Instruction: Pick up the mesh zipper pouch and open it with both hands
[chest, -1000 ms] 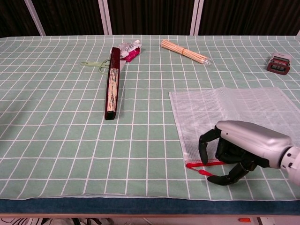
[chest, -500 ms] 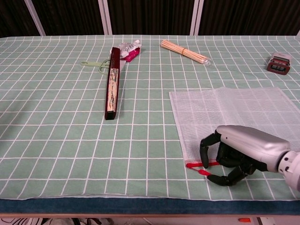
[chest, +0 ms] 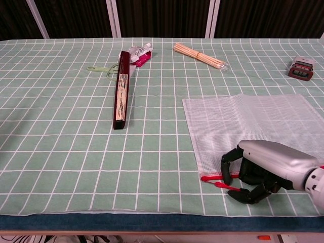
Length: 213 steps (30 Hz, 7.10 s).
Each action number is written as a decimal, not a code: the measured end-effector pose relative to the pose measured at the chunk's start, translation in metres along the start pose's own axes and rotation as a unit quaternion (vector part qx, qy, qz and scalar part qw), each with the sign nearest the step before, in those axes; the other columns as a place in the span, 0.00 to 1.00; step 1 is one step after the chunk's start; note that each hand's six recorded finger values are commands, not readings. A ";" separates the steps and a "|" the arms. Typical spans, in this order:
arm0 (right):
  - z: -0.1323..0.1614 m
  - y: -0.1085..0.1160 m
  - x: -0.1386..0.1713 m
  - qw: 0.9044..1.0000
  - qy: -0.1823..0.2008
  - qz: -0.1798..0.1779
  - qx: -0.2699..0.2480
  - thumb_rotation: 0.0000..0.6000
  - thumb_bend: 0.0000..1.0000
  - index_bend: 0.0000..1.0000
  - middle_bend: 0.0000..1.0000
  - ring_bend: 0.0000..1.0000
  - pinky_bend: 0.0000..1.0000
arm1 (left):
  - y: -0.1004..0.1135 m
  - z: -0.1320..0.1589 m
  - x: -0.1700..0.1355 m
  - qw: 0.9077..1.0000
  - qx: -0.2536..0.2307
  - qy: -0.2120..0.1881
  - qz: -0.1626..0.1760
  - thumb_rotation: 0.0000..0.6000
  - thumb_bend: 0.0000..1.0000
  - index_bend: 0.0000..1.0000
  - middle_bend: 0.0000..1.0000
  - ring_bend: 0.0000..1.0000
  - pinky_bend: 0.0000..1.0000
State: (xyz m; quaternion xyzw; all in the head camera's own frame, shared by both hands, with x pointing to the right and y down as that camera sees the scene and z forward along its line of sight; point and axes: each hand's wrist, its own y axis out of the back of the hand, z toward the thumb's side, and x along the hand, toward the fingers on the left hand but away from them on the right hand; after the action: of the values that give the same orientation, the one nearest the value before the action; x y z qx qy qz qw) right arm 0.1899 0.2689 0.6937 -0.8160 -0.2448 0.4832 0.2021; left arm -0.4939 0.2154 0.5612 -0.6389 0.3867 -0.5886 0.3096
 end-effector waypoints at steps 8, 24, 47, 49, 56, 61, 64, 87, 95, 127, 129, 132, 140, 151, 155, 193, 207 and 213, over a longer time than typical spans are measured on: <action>-0.001 -0.001 0.001 1.000 -0.002 0.002 -0.001 1.00 0.47 0.56 1.00 1.00 0.96 | 0.000 0.000 0.000 1.000 -0.001 0.000 0.000 1.00 0.10 0.00 0.00 0.00 0.00; -0.004 -0.002 0.004 1.000 -0.006 0.003 -0.002 1.00 0.56 0.62 1.00 1.00 0.96 | 0.003 -0.002 0.001 1.000 -0.006 0.004 0.007 1.00 0.10 0.00 0.00 0.00 0.00; 0.011 0.056 -0.005 0.996 0.027 -0.081 -0.010 1.00 0.57 0.71 1.00 1.00 0.96 | 0.004 -0.003 0.001 1.000 -0.003 0.007 0.017 1.00 0.10 0.00 0.00 0.00 0.00; 0.014 0.068 -0.007 0.995 0.029 -0.093 -0.010 1.00 0.57 0.71 1.00 1.00 0.96 | 0.004 -0.003 0.001 1.000 -0.002 0.008 0.017 1.00 0.10 0.00 0.00 0.00 0.00; 0.030 0.109 -0.016 0.990 0.045 -0.131 -0.011 1.00 0.57 0.73 1.00 1.00 0.96 | 0.002 -0.003 0.002 1.000 0.006 0.012 0.016 1.00 0.10 0.00 0.00 0.00 0.00; 0.050 0.136 -0.024 0.987 0.062 -0.151 -0.007 1.00 0.57 0.73 1.00 1.00 0.96 | 0.006 0.000 0.005 1.000 0.004 0.015 0.021 1.00 0.10 0.00 0.00 0.00 0.00; 0.062 0.152 -0.031 0.984 0.073 -0.161 -0.004 1.00 0.57 0.73 1.00 1.00 0.96 | 0.011 0.005 0.010 1.000 0.000 0.011 0.026 1.00 0.10 0.00 0.00 0.00 0.00; 0.111 0.194 -0.050 0.980 0.096 -0.173 -0.015 1.00 0.57 0.73 1.00 1.00 0.96 | 0.086 0.151 0.132 0.985 0.075 -0.156 0.027 1.00 0.14 0.11 0.00 0.00 0.00; 0.116 0.197 -0.050 0.980 0.097 -0.172 -0.020 1.00 0.57 0.73 1.00 1.00 0.96 | 0.082 0.212 0.160 0.971 0.097 -0.218 -0.023 1.00 0.17 0.22 0.03 0.00 0.00; 0.124 0.204 -0.050 0.980 0.097 -0.173 -0.030 1.00 0.58 0.74 1.00 1.00 0.96 | 0.007 0.356 0.162 0.932 0.044 -0.350 -0.084 1.00 0.21 0.37 0.04 0.00 0.00; 0.124 0.205 -0.049 0.979 0.097 -0.174 -0.032 1.00 0.58 0.74 1.00 1.00 0.96 | 0.005 0.362 0.160 0.930 0.042 -0.355 -0.085 1.00 0.21 0.38 0.04 0.00 0.00; 0.123 0.207 -0.047 0.979 0.098 -0.175 -0.030 1.00 0.58 0.74 1.00 1.00 0.96 | 0.002 0.368 0.159 0.928 0.040 -0.359 -0.090 1.00 0.24 0.40 0.04 0.00 0.00; 0.119 0.209 -0.045 0.979 0.094 -0.177 -0.032 1.00 0.59 0.75 1.00 1.00 0.96 | -0.007 0.381 0.157 0.927 0.027 -0.362 -0.097 1.00 0.29 0.44 0.04 0.00 0.00; 0.116 0.211 -0.042 0.979 0.092 -0.177 -0.034 1.00 0.59 0.75 1.00 1.00 0.96 | -0.008 0.391 0.156 0.927 0.008 -0.361 -0.101 1.00 0.34 0.50 0.06 0.00 0.00; 0.114 0.211 -0.042 0.980 0.091 -0.176 -0.034 1.00 0.59 0.75 1.00 1.00 0.96 | -0.009 0.393 0.156 0.928 0.001 -0.359 -0.104 1.00 0.35 0.50 0.06 0.00 0.00; 0.098 0.217 -0.034 0.978 0.074 -0.189 -0.043 1.00 0.61 0.76 1.00 1.00 0.96 | -0.008 0.398 0.155 0.931 -0.029 -0.352 -0.086 1.00 0.39 0.60 0.09 0.00 0.00; 0.076 0.218 -0.025 0.978 0.049 -0.194 -0.060 1.00 0.61 0.76 1.00 1.00 0.96 | 0.014 0.405 0.157 0.934 -0.084 -0.344 -0.038 1.00 0.39 0.61 0.09 0.00 0.00; 0.068 0.212 -0.022 0.979 0.040 -0.190 -0.063 1.00 0.61 0.76 1.00 1.00 0.96 | 0.024 0.406 0.158 0.935 -0.098 -0.340 -0.016 1.00 0.39 0.61 0.09 0.00 0.00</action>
State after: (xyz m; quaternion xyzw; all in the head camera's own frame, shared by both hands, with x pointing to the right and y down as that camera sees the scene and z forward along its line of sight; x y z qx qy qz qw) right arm 0.1640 0.0932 0.5583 -0.7842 -0.4171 0.3867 0.2480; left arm -0.0933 0.0436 0.5747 -0.8340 0.3038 -0.3000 0.3496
